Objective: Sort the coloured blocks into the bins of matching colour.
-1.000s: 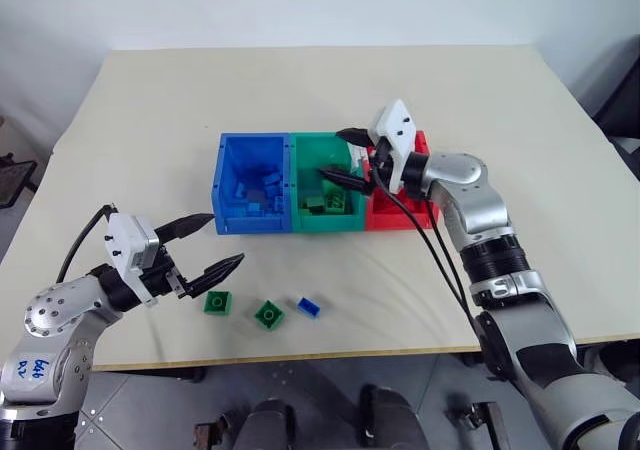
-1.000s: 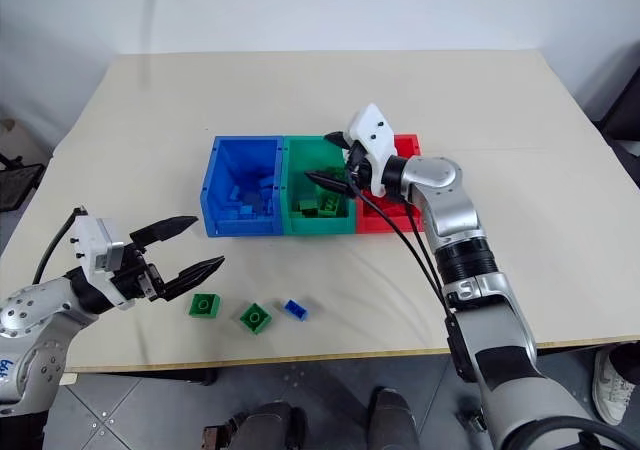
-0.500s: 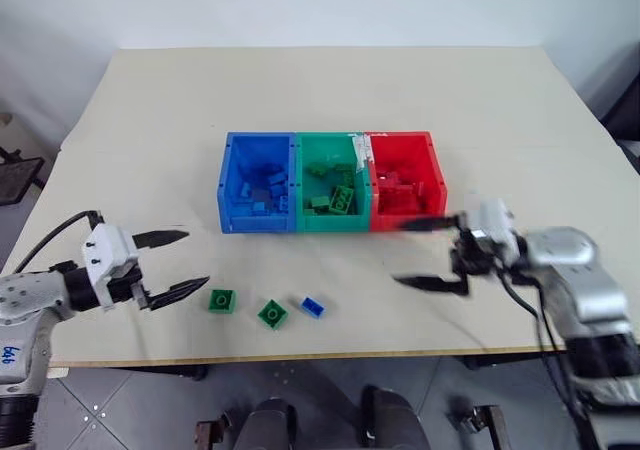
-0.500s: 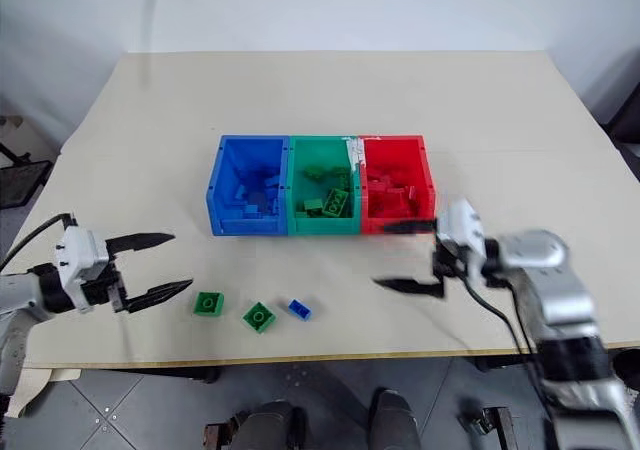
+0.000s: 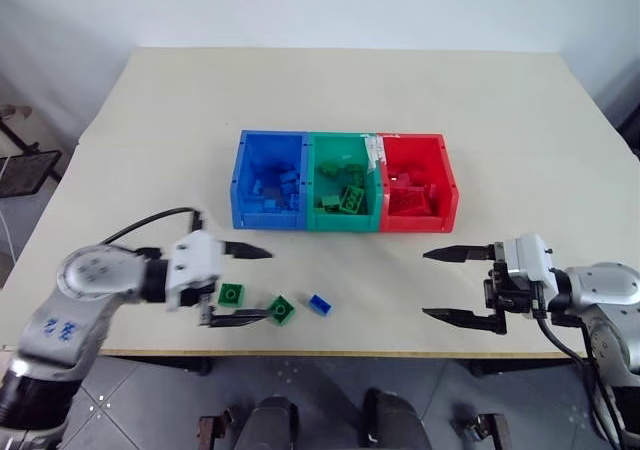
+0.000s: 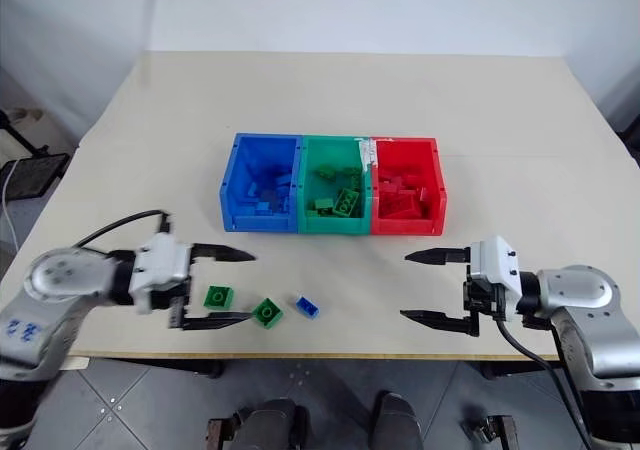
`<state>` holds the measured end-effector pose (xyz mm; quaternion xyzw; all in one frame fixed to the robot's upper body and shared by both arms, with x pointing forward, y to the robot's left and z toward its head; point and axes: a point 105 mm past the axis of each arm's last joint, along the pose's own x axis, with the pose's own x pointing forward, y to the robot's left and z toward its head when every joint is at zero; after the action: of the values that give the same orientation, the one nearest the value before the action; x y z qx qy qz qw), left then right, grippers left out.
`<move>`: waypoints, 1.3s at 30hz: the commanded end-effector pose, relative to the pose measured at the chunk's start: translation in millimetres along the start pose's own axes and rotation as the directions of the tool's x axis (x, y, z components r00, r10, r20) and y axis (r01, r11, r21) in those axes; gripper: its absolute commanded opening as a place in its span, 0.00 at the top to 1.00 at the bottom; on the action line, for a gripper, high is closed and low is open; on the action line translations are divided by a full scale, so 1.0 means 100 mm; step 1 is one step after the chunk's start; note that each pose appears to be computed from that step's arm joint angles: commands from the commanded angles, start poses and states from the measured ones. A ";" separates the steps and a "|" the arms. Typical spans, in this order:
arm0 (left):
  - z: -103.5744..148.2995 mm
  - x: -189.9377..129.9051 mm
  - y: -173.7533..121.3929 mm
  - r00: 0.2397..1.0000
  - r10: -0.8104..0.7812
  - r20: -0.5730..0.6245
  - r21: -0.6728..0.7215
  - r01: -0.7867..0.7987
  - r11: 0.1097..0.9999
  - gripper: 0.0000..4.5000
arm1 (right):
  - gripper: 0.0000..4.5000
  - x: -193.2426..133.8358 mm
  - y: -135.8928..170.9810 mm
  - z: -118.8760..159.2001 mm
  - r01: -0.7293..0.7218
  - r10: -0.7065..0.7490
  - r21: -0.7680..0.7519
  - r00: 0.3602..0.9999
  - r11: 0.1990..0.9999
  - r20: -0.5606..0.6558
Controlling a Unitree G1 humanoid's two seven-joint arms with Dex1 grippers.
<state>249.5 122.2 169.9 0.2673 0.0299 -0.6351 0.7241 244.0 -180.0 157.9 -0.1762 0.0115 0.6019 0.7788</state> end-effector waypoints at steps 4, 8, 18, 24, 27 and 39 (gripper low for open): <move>0.00 0.49 -0.14 0.956 -0.246 -0.157 0.058 0.258 0.964 0.00 | 0.01 -0.05 0.11 0.08 0.012 -0.012 0.001 1.000 1.000 -0.012; -0.07 0.72 0.06 0.934 -0.239 -0.266 0.124 0.279 0.952 0.00 | 0.01 -0.01 0.22 0.09 0.008 -0.007 0.019 1.000 1.000 -0.021; -0.17 0.80 0.04 0.895 -0.274 -0.351 0.110 0.330 0.937 0.20 | 0.00 0.03 0.28 -0.01 -0.001 0.002 0.015 0.998 1.000 -0.059; -0.17 0.80 0.08 0.894 -0.271 -0.357 0.114 0.329 0.937 0.63 | 0.00 0.04 0.22 -0.01 0.009 -0.009 -0.003 0.998 1.000 -0.060; -0.13 0.83 0.11 0.920 -0.254 -0.298 0.091 0.292 0.952 0.84 | 0.00 0.03 0.21 -0.03 0.015 -0.015 -0.003 0.998 1.000 -0.064; 0.18 0.26 0.84 0.926 0.367 0.086 -0.225 -0.341 0.913 0.89 | 0.00 0.08 -0.07 0.36 0.238 -0.221 -0.059 0.952 0.969 0.213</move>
<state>320.0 80.3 185.0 0.1587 0.0416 -0.5471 0.8208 241.9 -161.3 171.2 -0.1408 -0.0697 0.5482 0.8214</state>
